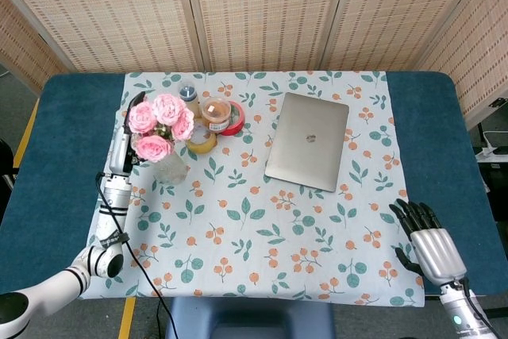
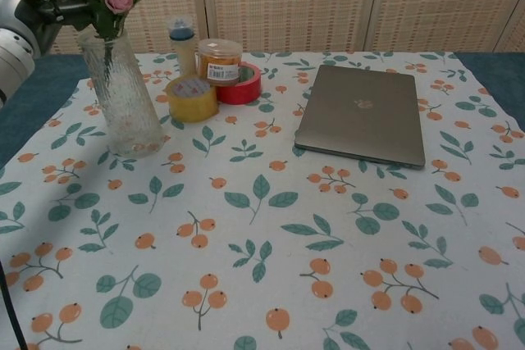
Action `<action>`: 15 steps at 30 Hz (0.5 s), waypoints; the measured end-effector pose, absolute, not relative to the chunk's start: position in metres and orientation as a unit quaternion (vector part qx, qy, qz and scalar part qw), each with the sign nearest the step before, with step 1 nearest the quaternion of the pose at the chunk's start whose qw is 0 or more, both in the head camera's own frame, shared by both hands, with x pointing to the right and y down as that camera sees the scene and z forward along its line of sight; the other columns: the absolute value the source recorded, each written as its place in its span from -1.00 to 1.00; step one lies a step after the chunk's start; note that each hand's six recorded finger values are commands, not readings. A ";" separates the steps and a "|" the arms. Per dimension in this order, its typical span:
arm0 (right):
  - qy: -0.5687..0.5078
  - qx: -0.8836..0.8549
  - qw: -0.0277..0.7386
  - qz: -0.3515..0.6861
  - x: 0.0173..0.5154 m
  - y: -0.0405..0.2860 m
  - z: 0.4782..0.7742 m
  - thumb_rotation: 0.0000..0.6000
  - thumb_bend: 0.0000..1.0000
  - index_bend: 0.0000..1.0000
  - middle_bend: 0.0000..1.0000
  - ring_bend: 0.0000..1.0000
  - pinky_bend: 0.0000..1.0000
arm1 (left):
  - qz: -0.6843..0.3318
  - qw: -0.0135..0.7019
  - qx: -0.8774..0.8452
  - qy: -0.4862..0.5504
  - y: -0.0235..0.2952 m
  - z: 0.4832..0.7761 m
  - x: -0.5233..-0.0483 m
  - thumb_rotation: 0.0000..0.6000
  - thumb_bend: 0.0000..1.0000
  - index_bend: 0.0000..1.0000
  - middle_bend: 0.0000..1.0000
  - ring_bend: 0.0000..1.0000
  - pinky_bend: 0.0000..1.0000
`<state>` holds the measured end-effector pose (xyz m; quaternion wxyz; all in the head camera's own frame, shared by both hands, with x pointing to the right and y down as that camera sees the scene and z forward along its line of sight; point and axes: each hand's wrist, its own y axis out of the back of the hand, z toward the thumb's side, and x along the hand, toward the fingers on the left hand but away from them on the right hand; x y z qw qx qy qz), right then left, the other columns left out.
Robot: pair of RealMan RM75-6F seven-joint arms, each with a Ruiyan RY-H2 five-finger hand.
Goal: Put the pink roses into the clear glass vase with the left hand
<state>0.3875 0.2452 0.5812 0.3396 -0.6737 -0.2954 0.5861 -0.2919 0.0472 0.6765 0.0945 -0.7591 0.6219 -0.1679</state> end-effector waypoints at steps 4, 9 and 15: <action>-0.296 -0.676 0.341 0.583 0.387 0.246 0.580 1.00 -0.39 -1.00 -1.00 -1.00 -1.00 | -0.187 0.111 -0.766 0.605 0.062 0.677 -0.295 1.00 -0.07 -1.00 -1.00 -1.00 -0.88; -0.296 -0.679 0.343 0.578 0.385 0.247 0.578 1.00 -0.38 -1.00 -1.00 -1.00 -1.00 | -0.229 0.134 -0.769 0.582 0.082 0.682 -0.307 1.00 -0.09 -1.00 -1.00 -1.00 -0.89; -0.297 -0.681 0.345 0.574 0.384 0.248 0.576 1.00 -0.39 -1.00 -1.00 -1.00 -1.00 | -0.250 0.141 -0.762 0.580 0.098 0.679 -0.326 1.00 -0.09 -1.00 -1.00 -1.00 -0.89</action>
